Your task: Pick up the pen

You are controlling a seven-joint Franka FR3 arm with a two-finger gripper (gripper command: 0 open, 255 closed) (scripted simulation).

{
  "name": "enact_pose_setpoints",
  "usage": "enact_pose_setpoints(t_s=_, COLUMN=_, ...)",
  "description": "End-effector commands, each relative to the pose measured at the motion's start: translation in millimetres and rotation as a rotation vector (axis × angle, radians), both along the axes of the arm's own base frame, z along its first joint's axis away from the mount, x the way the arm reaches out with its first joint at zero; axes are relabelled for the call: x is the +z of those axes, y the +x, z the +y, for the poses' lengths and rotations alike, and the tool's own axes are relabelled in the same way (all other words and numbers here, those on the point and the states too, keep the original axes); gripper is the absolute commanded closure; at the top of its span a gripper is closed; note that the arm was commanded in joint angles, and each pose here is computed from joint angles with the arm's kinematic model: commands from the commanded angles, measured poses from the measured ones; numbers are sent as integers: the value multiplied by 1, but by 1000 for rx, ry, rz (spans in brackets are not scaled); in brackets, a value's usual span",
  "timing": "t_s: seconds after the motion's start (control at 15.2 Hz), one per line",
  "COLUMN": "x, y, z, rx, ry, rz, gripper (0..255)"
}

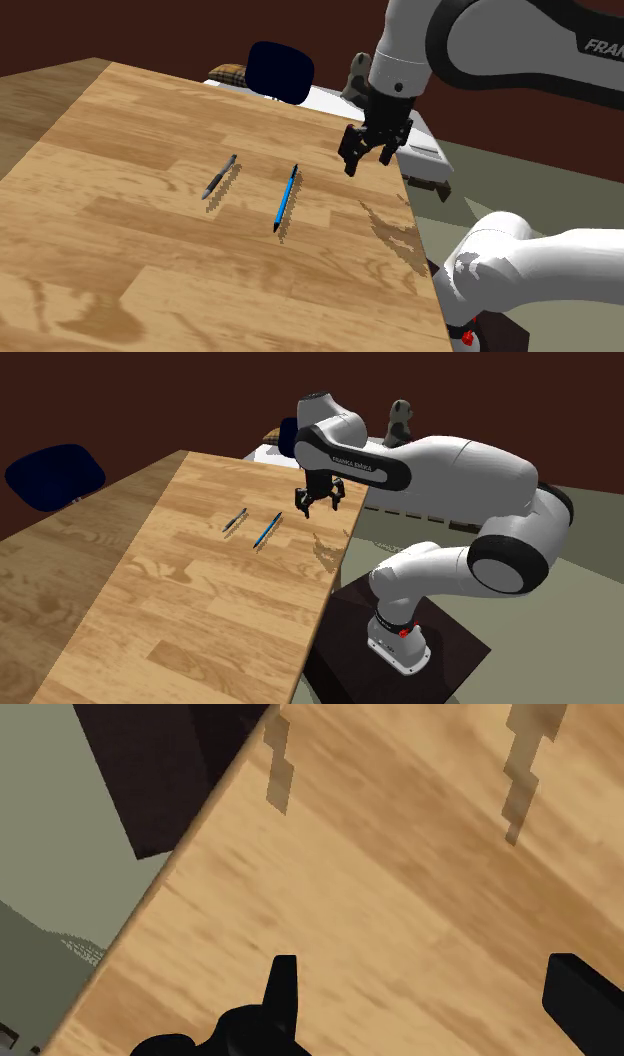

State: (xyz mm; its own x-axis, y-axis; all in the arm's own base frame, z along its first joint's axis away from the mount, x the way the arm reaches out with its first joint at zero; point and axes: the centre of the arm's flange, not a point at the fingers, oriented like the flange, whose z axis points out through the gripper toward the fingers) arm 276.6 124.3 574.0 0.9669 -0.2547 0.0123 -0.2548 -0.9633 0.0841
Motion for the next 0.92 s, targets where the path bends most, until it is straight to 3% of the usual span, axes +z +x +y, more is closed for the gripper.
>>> enact_pose_setpoints(t_s=0.0, x=2, y=-2, z=23, rx=-97, ry=16, rz=9, gripper=0)
enact_pose_setpoints(t_s=0.4, x=11, y=9, z=93, rx=-364, ry=59, rz=30, gripper=0)
enact_pose_setpoints(t_s=0.86, x=25, y=45, z=167, rx=-676, ry=110, rz=56, gripper=0)
